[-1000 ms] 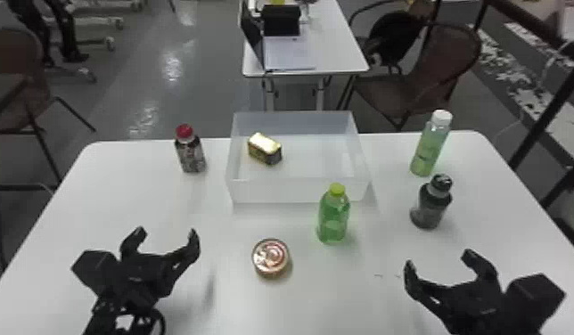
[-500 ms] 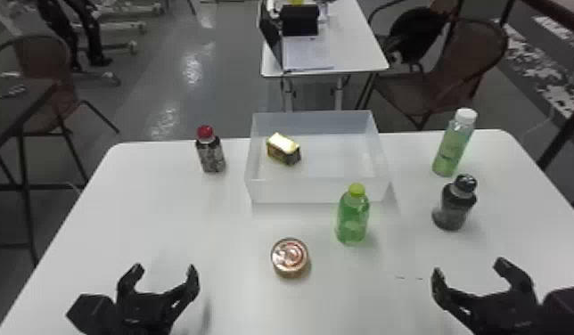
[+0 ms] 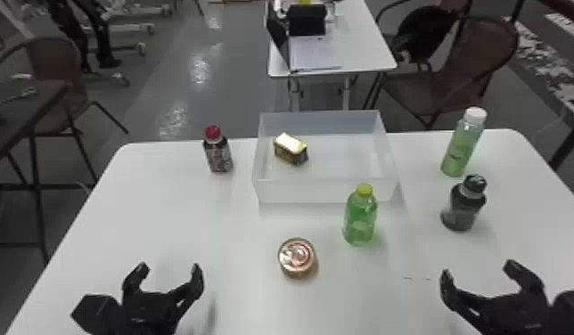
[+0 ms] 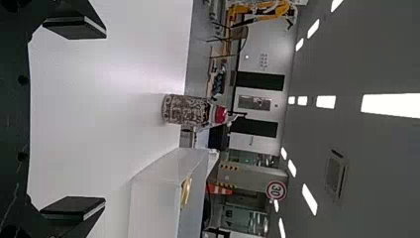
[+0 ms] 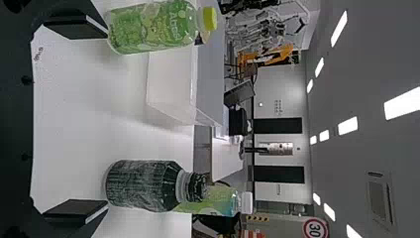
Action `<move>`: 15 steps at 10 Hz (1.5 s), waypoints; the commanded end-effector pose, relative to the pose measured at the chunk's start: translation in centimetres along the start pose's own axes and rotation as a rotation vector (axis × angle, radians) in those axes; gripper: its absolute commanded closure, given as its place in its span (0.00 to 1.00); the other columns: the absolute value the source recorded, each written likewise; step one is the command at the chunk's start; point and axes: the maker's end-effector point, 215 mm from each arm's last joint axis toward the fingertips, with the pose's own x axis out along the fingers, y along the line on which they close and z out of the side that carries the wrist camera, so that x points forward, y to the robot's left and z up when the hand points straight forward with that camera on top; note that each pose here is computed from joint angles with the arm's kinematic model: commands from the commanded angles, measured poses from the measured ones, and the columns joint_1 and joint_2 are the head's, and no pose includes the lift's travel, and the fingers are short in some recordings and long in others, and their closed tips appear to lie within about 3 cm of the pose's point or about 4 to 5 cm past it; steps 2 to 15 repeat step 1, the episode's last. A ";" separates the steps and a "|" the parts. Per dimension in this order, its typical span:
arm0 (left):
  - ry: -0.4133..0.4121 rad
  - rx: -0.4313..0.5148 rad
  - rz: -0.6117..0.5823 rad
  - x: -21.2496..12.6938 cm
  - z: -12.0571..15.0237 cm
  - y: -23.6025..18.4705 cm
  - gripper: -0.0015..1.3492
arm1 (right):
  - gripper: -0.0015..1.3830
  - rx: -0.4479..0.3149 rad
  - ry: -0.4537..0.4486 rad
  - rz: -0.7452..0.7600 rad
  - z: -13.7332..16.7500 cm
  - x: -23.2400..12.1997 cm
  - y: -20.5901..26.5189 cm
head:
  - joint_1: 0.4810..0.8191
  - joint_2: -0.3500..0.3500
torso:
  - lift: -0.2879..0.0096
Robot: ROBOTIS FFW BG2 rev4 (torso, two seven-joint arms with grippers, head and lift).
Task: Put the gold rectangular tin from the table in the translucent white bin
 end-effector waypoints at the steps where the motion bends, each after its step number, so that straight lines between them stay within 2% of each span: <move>1: -0.010 -0.001 0.004 0.0 0.3 0.1 0.08 | 0.06 0.003 0.000 -0.001 -0.1 0.1 0.0 | 0.63 0.65 | 0.66; 15: -0.010 -0.001 0.004 0.0 0.3 0.1 0.08 | 0.06 0.003 0.000 -0.001 -0.1 0.1 0.0 | 0.63 0.65 | 0.66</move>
